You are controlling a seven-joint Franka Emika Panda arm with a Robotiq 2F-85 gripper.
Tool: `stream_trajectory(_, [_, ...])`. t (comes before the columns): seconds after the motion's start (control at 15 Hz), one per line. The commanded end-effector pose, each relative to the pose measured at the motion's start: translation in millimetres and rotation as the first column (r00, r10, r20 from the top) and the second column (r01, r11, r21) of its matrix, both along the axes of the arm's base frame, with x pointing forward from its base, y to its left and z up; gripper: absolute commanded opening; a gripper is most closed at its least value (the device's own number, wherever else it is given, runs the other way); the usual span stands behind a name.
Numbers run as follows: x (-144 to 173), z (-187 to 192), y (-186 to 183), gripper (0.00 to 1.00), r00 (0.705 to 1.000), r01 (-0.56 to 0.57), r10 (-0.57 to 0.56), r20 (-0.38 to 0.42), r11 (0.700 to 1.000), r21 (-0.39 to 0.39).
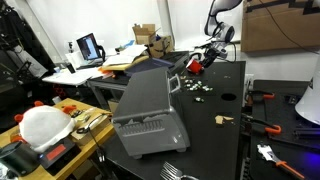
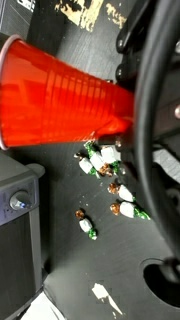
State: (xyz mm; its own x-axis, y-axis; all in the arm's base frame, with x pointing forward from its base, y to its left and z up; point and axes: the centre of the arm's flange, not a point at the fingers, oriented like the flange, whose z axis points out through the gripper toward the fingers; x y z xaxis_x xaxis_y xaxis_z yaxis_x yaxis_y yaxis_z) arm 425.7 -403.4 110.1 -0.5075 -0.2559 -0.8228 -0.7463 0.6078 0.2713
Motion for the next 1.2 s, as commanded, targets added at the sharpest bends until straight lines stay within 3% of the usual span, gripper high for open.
stream_trajectory(0.0, [1.2,-11.6,-2.9,0.07,0.998,-0.046,0.045,0.044,0.999,0.021])
stream_trajectory(0.27, [-0.1,-26.0,-4.9,0.07,0.996,-0.063,0.061,0.067,0.997,0.033])
stream_trajectory(0.73, [7.7,-41.6,-15.0,0.07,0.988,-0.09,0.073,0.138,0.988,0.124])
stream_trajectory(1.13, [21.3,-61.8,-8.7,0.07,0.97,-0.158,0.129,0.204,0.979,0.13])
